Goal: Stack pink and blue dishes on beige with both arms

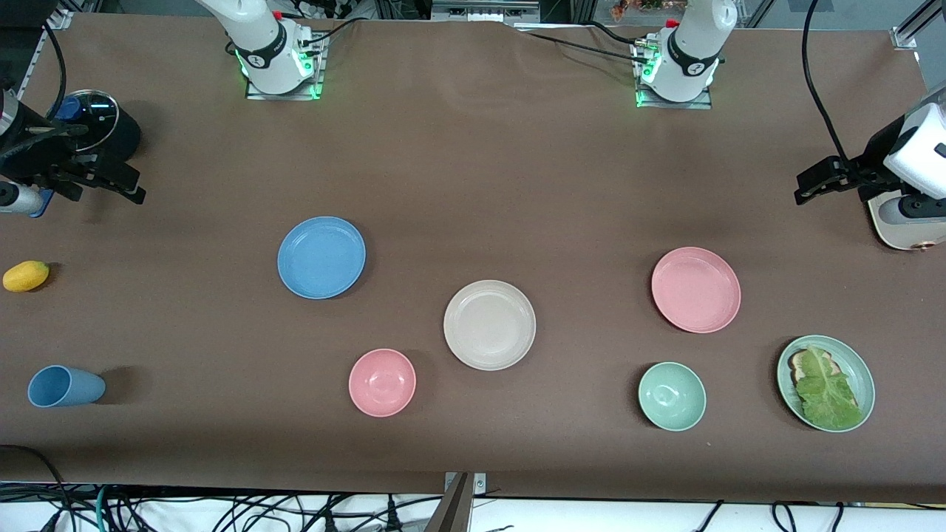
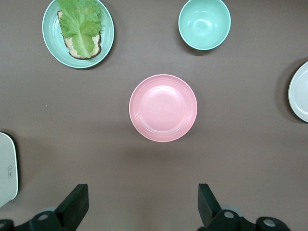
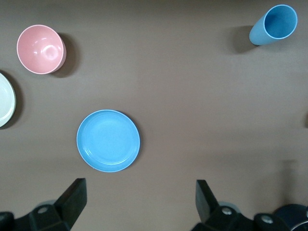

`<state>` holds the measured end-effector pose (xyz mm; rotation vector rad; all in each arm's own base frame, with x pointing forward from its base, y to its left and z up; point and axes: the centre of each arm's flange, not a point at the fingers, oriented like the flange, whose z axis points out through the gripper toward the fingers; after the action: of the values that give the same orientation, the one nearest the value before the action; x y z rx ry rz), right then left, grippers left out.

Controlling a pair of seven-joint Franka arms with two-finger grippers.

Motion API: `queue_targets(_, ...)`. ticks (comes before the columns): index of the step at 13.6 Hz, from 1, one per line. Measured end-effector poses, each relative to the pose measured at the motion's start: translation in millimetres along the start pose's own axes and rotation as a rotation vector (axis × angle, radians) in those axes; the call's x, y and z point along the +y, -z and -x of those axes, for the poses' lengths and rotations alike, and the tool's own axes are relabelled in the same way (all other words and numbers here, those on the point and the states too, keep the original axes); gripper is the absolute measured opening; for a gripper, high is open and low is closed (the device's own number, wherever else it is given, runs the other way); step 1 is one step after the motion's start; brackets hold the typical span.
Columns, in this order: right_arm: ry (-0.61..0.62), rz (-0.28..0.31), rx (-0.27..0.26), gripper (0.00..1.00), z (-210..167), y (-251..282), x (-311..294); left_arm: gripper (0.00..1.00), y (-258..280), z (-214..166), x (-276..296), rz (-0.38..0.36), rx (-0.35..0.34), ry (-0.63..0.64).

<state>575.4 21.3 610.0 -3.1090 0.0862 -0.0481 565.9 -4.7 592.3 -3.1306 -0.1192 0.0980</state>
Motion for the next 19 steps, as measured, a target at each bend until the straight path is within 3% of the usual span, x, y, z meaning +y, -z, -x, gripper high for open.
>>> queue_targets(11, 0.001, 0.000, 0.004, 1.00, -3, -3, 0, 1.00, -8, -3, -1, -0.001, -0.019, 0.002)
queue_targets(13, 0.001, 0.001, 0.000, 1.00, -4, -6, -1, 1.00, -35, -15, -6, -0.003, -0.068, 0.013)
queue_targets(16, 0.001, 0.003, 0.001, 1.00, -9, -12, -1, 1.00, -123, -48, -20, -0.010, -0.215, 0.037)
queue_targets(19, 0.001, 0.003, 0.002, 1.00, -10, -14, -1, 1.00, -178, -63, -30, -0.019, -0.299, 0.050)
